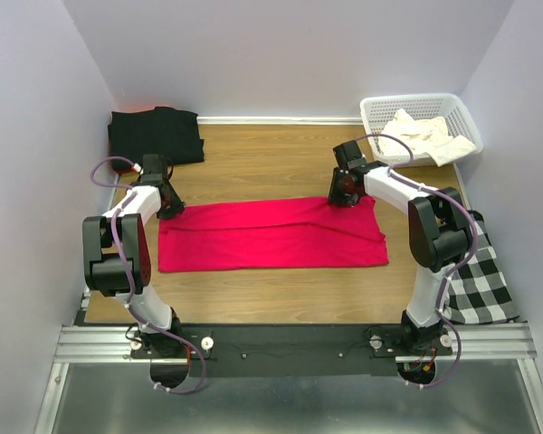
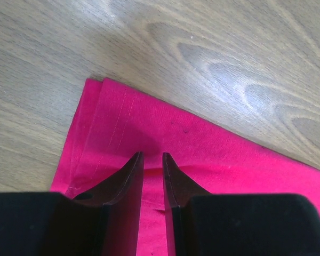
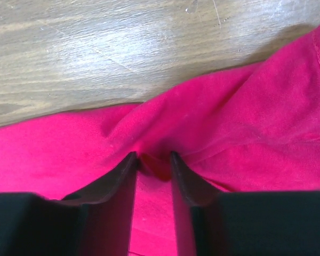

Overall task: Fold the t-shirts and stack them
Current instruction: Fold the other side of the tshirt into a rectangle

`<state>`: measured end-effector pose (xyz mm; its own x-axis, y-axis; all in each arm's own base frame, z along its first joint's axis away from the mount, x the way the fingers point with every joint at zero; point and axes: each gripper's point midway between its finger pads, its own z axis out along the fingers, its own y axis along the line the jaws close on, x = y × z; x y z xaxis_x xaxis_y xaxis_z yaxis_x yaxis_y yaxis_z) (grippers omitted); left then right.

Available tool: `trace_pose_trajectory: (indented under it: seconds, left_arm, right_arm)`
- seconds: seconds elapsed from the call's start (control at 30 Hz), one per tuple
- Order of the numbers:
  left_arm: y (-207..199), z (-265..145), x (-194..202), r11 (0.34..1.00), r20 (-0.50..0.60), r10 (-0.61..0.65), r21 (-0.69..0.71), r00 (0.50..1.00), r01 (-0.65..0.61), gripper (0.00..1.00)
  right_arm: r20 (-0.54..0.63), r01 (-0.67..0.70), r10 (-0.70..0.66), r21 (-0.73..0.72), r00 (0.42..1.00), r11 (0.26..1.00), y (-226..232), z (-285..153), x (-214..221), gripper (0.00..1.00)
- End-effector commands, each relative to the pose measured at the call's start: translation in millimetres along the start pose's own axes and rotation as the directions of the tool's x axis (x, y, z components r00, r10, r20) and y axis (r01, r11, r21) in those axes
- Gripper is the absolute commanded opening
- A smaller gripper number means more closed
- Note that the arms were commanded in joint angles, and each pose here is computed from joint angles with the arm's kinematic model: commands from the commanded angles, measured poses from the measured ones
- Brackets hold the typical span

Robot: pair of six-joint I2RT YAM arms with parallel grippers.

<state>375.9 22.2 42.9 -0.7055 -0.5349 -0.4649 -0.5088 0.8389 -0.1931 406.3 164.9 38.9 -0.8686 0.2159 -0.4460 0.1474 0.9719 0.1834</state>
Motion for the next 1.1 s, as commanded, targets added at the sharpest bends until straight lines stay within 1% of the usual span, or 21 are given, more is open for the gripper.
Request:
trace_pose_trajectory:
  seconds: [0.0, 0.07, 0.1, 0.2, 0.23, 0.37, 0.53, 0.77, 0.9, 1.07]
  left_arm:
    - [-3.1, 1.0, -6.1, 1.0, 0.004, 0.014, 0.011, 1.0, -0.014, 0.29]
    - [-3.2, 0.9, -7.5, 1.0, 0.007, 0.013, 0.009, 1.0, -0.013, 0.29]
    - [-3.1, 0.9, -7.2, 1.0, 0.006, 0.013, 0.008, 1.0, -0.014, 0.29]
    - [-3.1, 0.4, -9.1, 1.0, 0.011, 0.013, 0.006, 1.0, -0.013, 0.29]
    - [-3.6, 0.2, -10.0, 1.0, 0.013, 0.013, 0.007, 1.0, -0.013, 0.29]
    - [-2.4, 1.9, -9.8, 1.0, 0.012, 0.013, 0.0, 1.0, -0.013, 0.29]
    - [-2.5, 4.0, -11.6, 1.0, 0.016, 0.013, -0.004, 1.0, -0.013, 0.28]
    - [-6.5, 9.0, -18.3, 1.0, 0.02, 0.011, -0.002, 1.0, -0.011, 0.28]
    - [-9.7, 8.5, -21.9, 1.0, 0.024, 0.011, 0.007, 1.0, -0.011, 0.27]
    - [-8.5, 8.9, -20.0, 1.0, 0.024, 0.012, 0.003, 1.0, -0.012, 0.27]
  right_arm:
    - [0.011, 0.011, -0.011, 0.016, 1.0, 1.0, 1.1, -0.1, -2.6, 0.25]
    - [0.016, 0.005, -0.006, 0.027, 1.0, 1.0, -1.1, -1.7, -3.1, 0.17]
    - [0.019, 0.002, -0.002, 0.029, 1.0, 1.0, -1.3, -5.2, -4.2, 0.11]
    - [0.028, -0.007, 0.006, 0.028, 1.0, 1.0, -0.7, -16.0, -6.7, 0.02]
    - [0.031, -0.012, 0.011, 0.027, 0.999, 1.0, -0.6, -19.3, -7.6, 0.01]
    - [0.038, -0.019, 0.018, 0.005, 0.999, 1.0, 2.7, -38.1, -6.3, 0.01]
    - [0.025, -0.032, 0.032, -0.025, 0.999, 0.999, 5.4, -62.0, 9.8, 0.01]
    - [-0.062, -0.037, 0.033, -0.065, 0.998, 0.997, 9.1, -80.6, 67.0, 0.01]
    - [-0.133, -0.007, 0.003, -0.034, 0.991, 0.999, 3.1, -77.6, 117.7, 0.01]
    - [-0.172, -0.013, 0.008, -0.023, 0.985, 1.0, -2.1, -82.1, 147.0, 0.01]
